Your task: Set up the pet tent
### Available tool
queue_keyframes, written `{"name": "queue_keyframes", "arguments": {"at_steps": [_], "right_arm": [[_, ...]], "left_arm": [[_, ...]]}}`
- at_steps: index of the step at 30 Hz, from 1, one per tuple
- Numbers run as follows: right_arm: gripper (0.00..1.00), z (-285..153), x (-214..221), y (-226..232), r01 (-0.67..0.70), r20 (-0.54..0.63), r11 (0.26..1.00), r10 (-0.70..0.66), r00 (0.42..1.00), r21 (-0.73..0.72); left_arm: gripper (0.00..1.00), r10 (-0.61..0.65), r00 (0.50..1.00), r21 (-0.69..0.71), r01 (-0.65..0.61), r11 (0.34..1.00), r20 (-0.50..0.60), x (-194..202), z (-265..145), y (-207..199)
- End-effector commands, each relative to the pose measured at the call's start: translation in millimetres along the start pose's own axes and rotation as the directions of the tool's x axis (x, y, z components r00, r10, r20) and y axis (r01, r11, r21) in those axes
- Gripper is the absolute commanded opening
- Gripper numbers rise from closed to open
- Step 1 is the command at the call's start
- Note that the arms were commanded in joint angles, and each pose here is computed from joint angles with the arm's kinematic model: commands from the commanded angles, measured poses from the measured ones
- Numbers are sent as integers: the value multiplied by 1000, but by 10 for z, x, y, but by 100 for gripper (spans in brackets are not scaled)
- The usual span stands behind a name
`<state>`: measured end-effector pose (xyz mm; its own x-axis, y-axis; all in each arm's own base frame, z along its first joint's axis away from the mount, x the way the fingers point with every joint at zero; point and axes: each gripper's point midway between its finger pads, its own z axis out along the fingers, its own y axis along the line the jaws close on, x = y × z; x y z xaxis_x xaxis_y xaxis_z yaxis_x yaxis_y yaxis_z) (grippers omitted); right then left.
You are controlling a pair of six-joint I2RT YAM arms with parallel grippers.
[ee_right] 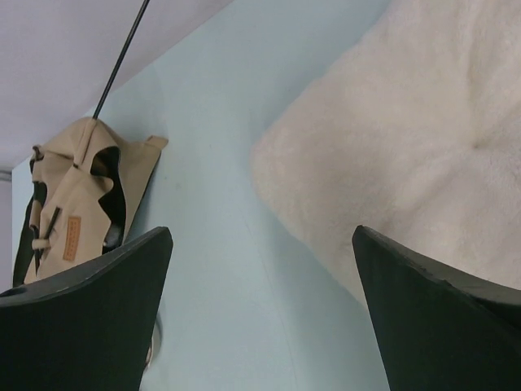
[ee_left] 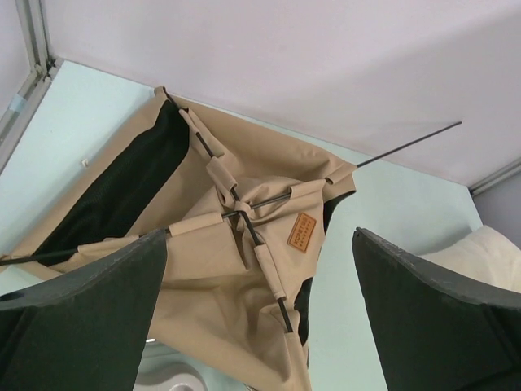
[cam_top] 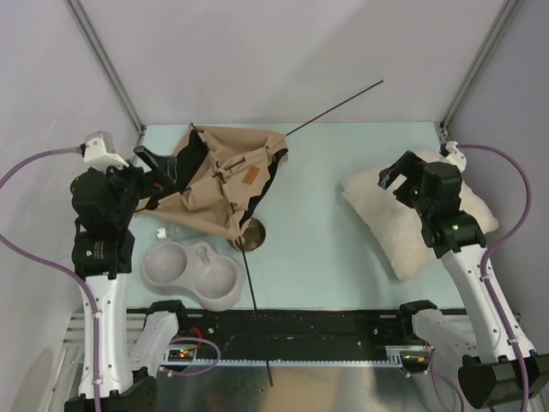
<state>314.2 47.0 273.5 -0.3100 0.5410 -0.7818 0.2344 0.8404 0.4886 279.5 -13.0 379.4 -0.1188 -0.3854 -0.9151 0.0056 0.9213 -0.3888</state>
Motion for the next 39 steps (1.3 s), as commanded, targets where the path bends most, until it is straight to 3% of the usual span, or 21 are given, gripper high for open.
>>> {"name": "queue_keyframes", "arguments": {"at_steps": [1,10,15,22,28,33,39], "right_arm": [[100,-153,152,34,37,-64,998,-41,997,-51],[99,-559,451,413,145,-123,925,-200,972,-351],[96,-830,853,627,126,-246,844,-290,925,-520],[97,-1191,1588,732,97,-342,759,-399,851,-644],[97,-1584,2108,934,121,-336,660,-521,785,-741],[97,-1913,2432,1157,145,-284,563,-603,745,-814],[95,-1963,2837,1250,229,-259,534,-686,680,-814]], "left_arm": [[100,-18,1000,12,18,1000,-13,87,-33,-45],[100,-92,991,116,103,988,-99,356,-96,-260],[100,-205,949,170,249,953,-240,758,-149,-398],[100,-220,900,226,319,920,-376,1281,-351,-609],[100,-234,858,211,361,908,-457,1704,-472,-600],[100,-173,836,255,346,903,-521,1980,-593,-673],[100,-141,819,244,323,914,-556,2278,-655,-610]]}}
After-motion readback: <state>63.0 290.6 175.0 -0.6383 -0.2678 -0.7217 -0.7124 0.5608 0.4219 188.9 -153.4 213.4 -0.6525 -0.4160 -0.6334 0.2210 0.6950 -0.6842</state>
